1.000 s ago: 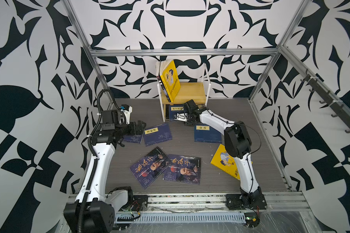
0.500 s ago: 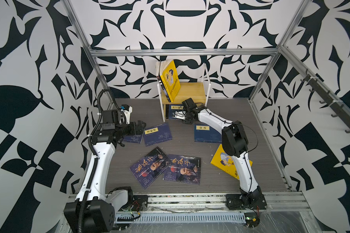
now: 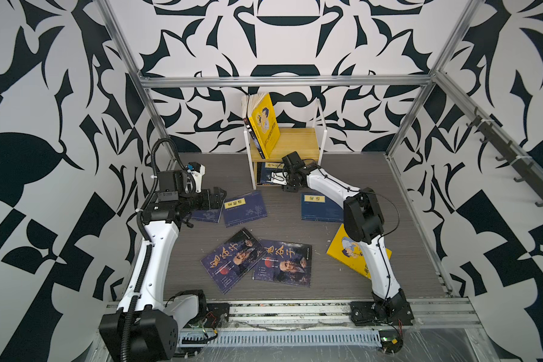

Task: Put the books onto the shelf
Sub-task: 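Open the right gripper and release the blue paperback on the shelf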

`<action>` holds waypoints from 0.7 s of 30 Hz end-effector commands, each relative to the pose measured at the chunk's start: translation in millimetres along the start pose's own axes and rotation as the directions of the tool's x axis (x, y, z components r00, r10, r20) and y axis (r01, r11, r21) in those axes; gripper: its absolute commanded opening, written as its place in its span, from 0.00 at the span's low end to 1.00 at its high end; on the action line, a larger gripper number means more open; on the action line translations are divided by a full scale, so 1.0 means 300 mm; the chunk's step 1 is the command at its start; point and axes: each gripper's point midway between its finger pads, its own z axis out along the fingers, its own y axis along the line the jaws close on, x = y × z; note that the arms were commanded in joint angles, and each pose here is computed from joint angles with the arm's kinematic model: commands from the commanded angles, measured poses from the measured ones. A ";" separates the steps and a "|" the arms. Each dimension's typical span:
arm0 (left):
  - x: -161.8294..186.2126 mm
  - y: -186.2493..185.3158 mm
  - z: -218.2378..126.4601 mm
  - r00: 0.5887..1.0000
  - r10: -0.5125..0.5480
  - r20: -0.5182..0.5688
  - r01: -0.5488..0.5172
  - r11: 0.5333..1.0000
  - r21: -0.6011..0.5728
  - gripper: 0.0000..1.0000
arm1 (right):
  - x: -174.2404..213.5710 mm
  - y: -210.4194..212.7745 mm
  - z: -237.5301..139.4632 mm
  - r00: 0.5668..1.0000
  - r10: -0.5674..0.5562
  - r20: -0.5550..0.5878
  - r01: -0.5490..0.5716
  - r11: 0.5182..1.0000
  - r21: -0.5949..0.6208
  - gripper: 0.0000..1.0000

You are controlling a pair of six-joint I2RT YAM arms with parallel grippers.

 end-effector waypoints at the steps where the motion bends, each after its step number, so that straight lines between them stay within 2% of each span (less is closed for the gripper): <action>1: 0.021 0.006 0.011 1.000 -0.008 -0.017 0.008 1.000 0.005 0.99 | -0.016 -0.082 -0.143 0.999 -0.009 0.036 0.007 0.997 0.076 0.42; 9: 0.021 0.004 0.010 1.000 -0.015 -0.014 0.015 1.000 0.011 1.00 | 0.051 -0.074 -0.109 1.000 0.010 0.000 -0.010 0.997 0.075 0.38; 13: 0.022 0.006 0.010 1.000 -0.016 -0.013 0.016 1.000 0.011 1.00 | 0.088 -0.100 -0.079 0.999 0.021 -0.036 -0.017 0.993 0.120 0.35; 21: 0.019 0.002 0.012 1.000 -0.020 -0.011 0.020 1.000 0.019 0.99 | 0.096 -0.119 -0.061 0.999 0.031 -0.038 -0.026 0.990 0.139 0.30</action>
